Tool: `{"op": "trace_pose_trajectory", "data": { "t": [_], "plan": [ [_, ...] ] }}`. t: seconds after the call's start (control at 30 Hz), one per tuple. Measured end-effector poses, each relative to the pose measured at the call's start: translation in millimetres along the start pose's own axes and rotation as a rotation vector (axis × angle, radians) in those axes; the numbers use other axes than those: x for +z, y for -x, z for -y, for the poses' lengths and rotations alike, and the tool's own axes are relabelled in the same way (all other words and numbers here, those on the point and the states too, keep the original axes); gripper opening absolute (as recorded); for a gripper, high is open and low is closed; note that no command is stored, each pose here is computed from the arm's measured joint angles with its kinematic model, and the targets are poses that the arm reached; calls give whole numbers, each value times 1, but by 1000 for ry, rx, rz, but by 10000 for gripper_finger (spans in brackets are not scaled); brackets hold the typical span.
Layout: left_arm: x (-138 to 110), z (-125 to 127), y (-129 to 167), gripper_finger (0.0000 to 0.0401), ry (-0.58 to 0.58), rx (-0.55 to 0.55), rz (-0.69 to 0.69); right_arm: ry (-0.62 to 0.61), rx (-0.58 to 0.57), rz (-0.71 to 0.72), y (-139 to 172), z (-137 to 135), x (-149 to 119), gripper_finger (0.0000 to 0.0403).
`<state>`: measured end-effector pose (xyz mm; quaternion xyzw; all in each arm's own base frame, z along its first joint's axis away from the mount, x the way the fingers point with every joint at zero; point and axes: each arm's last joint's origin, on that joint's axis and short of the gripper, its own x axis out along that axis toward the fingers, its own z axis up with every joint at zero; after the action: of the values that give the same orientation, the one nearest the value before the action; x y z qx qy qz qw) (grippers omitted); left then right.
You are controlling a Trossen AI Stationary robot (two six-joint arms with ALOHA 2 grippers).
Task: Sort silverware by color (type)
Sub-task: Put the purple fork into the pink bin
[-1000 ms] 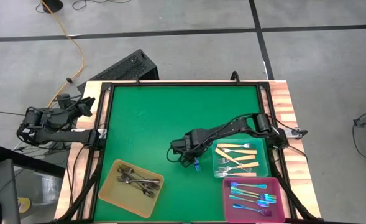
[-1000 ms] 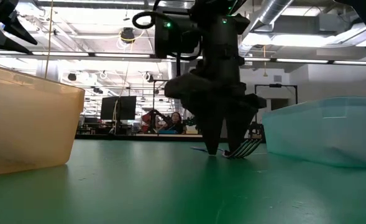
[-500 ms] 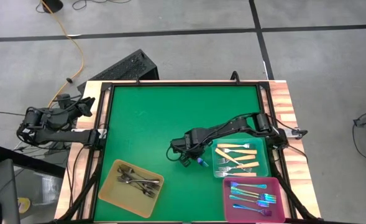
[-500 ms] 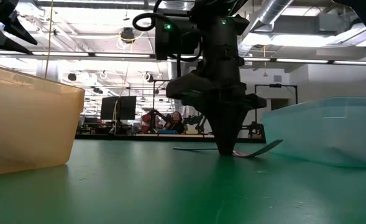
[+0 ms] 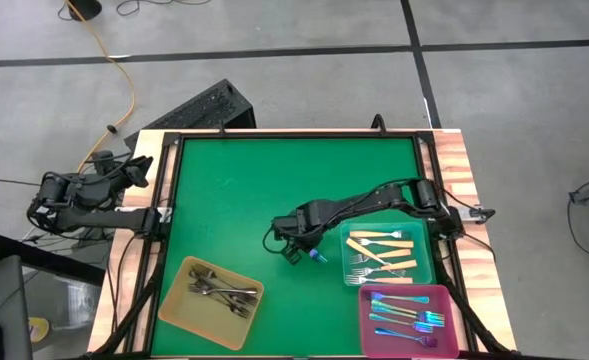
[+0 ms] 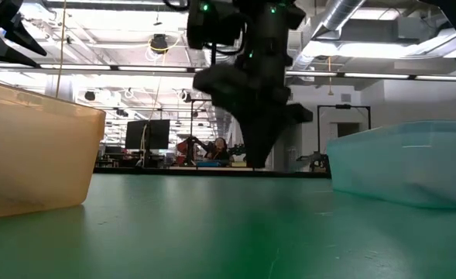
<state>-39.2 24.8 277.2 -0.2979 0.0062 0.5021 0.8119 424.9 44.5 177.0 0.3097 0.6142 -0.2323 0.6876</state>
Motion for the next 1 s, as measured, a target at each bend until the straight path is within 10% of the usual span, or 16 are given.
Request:
{"op": "trace_pose_trajectory", "data": {
  "t": [0.53, 1.0],
  "plan": [
    [0, 0, 0, 158, 0, 1, 1, 92, -4, 128, 106, 19, -18, 24],
    [0, 0, 0, 158, -1, 0, -1, 312, -144, 48, 176, 26, -137, 24]
  ]
}}
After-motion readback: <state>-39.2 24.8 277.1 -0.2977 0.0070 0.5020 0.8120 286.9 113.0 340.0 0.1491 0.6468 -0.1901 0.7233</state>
